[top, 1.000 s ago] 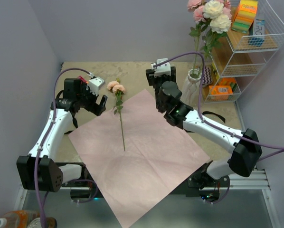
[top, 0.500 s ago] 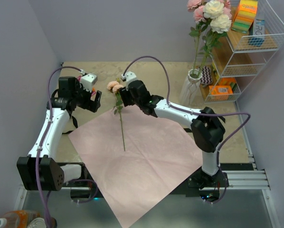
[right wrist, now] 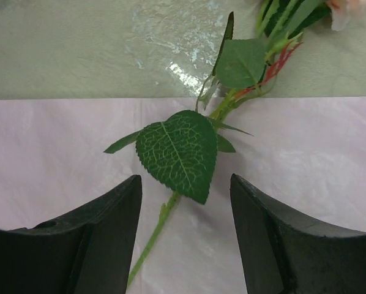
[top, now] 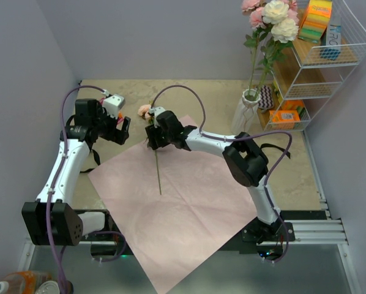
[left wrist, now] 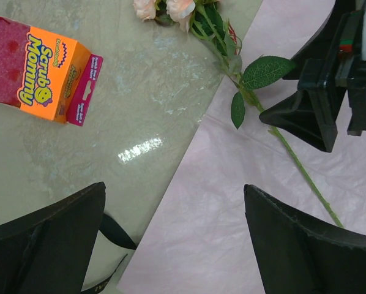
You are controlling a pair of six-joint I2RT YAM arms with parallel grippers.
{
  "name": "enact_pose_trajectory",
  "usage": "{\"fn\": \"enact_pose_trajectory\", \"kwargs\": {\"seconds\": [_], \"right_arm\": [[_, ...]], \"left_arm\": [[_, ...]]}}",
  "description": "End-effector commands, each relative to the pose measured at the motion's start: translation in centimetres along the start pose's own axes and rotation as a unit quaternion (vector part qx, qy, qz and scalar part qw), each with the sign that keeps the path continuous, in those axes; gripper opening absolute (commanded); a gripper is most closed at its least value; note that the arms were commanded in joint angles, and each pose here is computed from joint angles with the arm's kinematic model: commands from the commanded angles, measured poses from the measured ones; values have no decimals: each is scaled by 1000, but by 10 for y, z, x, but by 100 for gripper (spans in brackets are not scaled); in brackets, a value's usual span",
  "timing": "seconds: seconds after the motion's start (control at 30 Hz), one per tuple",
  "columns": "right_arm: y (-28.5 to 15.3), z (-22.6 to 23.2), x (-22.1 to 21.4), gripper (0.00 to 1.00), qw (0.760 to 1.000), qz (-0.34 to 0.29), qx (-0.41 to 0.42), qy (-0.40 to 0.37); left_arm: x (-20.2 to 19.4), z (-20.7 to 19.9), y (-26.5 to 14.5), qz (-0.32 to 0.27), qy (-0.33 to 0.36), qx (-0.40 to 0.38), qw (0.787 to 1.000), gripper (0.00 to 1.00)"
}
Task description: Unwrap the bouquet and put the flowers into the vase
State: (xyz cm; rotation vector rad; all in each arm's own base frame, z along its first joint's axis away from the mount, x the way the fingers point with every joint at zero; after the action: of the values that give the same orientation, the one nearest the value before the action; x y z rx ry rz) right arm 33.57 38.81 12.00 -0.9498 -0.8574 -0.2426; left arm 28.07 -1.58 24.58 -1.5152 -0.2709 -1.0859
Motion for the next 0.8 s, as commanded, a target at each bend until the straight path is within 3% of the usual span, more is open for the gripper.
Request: {"fn": "enact_pose_trajectory", "kwargs": {"seconds": [0.0,0.77], "right_arm": [[12,9,10,62,999,-6,28,24],[53,-18,5,54,995,-4,-96,-21]], "left_arm": [[6,11,-4,-18,2,20,1000,100],[8,16,-10,-24,12,22,999,100]]}}
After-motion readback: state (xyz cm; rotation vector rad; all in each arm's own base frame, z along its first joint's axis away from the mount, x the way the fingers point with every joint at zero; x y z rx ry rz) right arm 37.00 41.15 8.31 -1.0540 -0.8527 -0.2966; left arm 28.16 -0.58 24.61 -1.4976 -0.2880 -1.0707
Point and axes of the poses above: each gripper's point midway between its finger pads, its own y axis out along the fingers, its own z axis along the line the jaws close on, x = y × z, the point moved 8 cm from there along -y, back along the fingers, and after that the axes turned 6 degrees about y, right-handed, at the moved point
